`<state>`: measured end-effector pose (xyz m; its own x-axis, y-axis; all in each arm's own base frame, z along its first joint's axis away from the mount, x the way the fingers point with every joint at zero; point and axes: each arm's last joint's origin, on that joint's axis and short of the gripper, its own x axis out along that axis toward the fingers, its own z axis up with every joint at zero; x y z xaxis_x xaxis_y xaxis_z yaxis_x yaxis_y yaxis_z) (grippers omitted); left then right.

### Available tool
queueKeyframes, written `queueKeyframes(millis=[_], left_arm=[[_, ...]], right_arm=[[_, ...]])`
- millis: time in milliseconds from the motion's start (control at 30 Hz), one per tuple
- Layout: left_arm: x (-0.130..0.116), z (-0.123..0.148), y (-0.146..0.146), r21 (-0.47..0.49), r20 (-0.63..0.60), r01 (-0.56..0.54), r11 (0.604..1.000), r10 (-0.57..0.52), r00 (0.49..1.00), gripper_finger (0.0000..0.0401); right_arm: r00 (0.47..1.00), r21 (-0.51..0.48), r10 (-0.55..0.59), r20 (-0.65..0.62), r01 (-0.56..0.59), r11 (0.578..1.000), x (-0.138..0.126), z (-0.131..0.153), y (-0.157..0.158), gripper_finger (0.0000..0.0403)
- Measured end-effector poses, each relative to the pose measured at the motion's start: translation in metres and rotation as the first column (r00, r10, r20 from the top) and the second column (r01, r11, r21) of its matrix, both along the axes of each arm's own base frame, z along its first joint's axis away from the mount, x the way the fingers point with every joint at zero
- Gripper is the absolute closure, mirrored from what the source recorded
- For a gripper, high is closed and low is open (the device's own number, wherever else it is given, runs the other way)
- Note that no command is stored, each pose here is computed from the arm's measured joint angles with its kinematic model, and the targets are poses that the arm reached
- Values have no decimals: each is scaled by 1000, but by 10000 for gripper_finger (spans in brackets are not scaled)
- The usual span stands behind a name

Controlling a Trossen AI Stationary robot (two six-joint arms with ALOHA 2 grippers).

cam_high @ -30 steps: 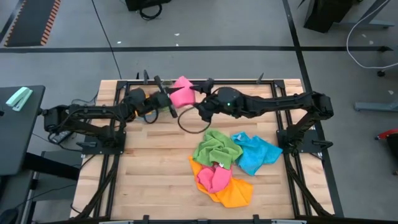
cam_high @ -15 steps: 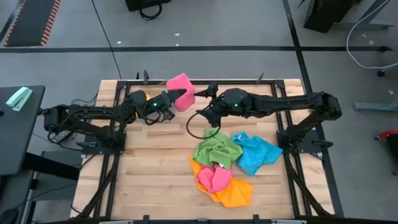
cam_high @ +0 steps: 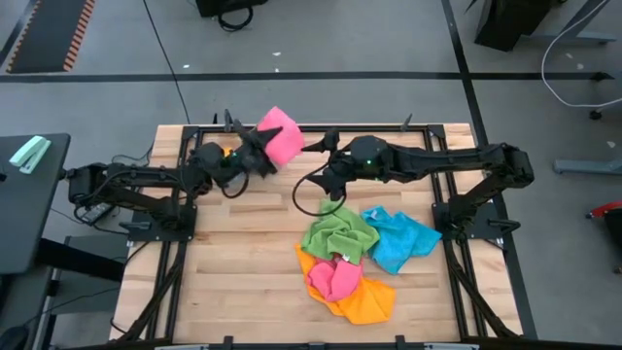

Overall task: Fold microfiber towels
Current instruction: Stack the left pink microfiber towel on top of the green microfiber towel

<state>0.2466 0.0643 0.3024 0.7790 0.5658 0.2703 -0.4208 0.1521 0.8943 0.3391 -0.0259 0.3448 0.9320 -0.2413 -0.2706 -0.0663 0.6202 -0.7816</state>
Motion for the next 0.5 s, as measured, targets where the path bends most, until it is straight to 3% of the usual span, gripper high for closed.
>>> queueKeyframes(millis=[100, 167, 300, 500], left_arm=[[-1, 0, 1, -255, 203, 97, 962, -45, 978, 378], [0, 0, 0, -414, 358, 217, 884, -61, 932, 359], [-1, -2, 4, -624, 597, 446, 642, 23, 802, 339], [-1, -5, 9, -662, 746, 677, 320, 193, 638, 362]], right_arm=[[1000, -98, 11, 1, -10, 995, 4, -1, -1, 22], [1000, -144, -15, -6, 14, 989, 5, -1, -2, 22], [996, -205, -45, 71, 58, 977, 7, 7, 4, 22], [994, -286, -16, 104, 45, 957, 8, 13, 16, 22]])
